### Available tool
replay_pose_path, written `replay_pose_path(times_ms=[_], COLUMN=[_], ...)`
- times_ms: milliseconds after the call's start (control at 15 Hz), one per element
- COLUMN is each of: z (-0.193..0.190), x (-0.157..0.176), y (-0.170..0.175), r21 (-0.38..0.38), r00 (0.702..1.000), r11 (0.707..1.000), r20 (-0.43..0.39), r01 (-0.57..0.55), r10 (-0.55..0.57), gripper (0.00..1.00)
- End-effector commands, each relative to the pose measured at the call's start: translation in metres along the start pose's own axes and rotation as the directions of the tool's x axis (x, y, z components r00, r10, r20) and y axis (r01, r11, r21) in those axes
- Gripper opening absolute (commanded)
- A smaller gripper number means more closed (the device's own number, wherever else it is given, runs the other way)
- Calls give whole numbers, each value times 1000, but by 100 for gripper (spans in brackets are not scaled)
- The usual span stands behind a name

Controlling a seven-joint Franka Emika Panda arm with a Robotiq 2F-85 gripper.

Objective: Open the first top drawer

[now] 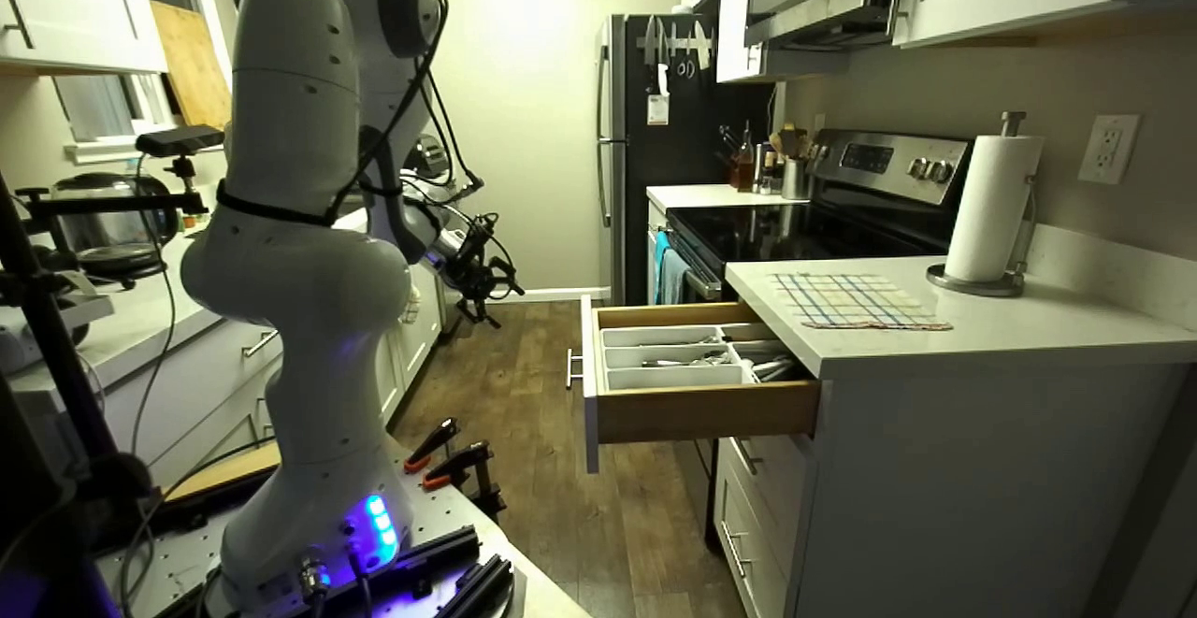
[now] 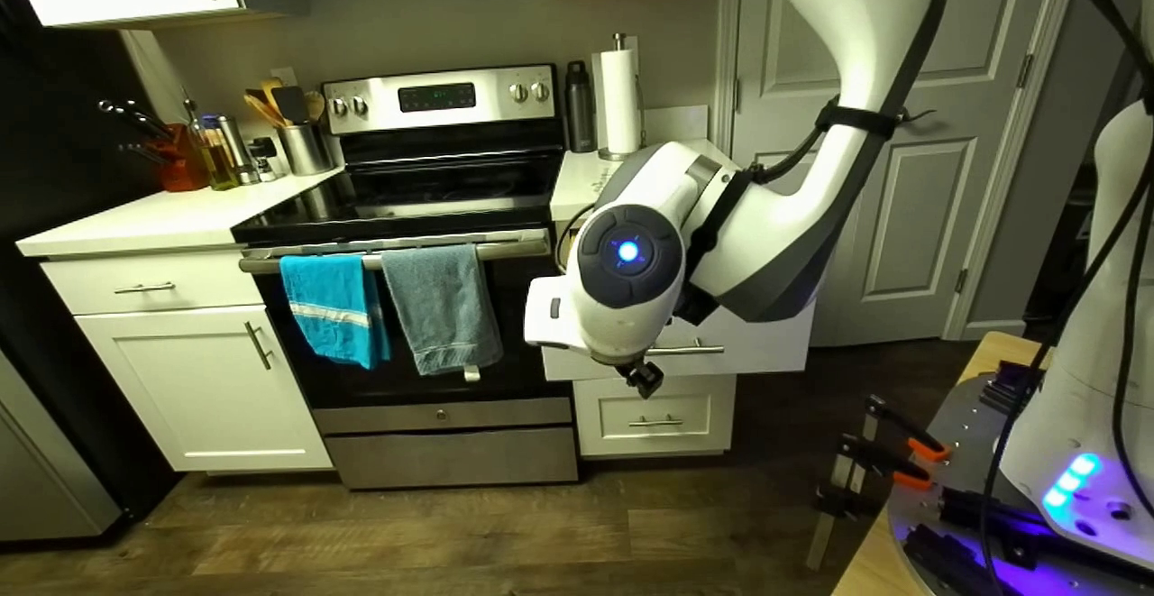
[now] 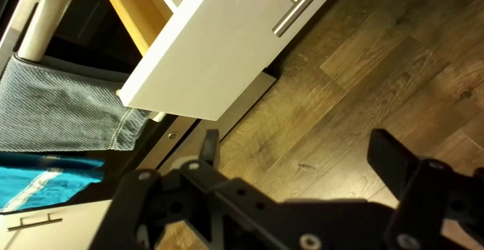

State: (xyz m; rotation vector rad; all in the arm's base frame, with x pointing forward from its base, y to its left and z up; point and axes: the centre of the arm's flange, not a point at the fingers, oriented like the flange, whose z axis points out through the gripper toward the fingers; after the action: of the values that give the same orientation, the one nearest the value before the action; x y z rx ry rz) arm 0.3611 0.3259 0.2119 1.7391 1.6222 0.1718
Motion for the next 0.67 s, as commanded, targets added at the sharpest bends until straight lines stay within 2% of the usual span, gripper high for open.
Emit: replay_pose_path(times_ms=[0,400,467,600], z=[6,27,27,30], x=[-50,-82,-64,-70], y=[6,15,22,23], r21=[33,108,112,123], r00=[981,937,953,948], r11=[985,950,960,954], r20=[-88,-165,-133,-139], r01=[-169,-292,-257,-272], r10=[171,306,271,288], gripper=[100,100,100,100])
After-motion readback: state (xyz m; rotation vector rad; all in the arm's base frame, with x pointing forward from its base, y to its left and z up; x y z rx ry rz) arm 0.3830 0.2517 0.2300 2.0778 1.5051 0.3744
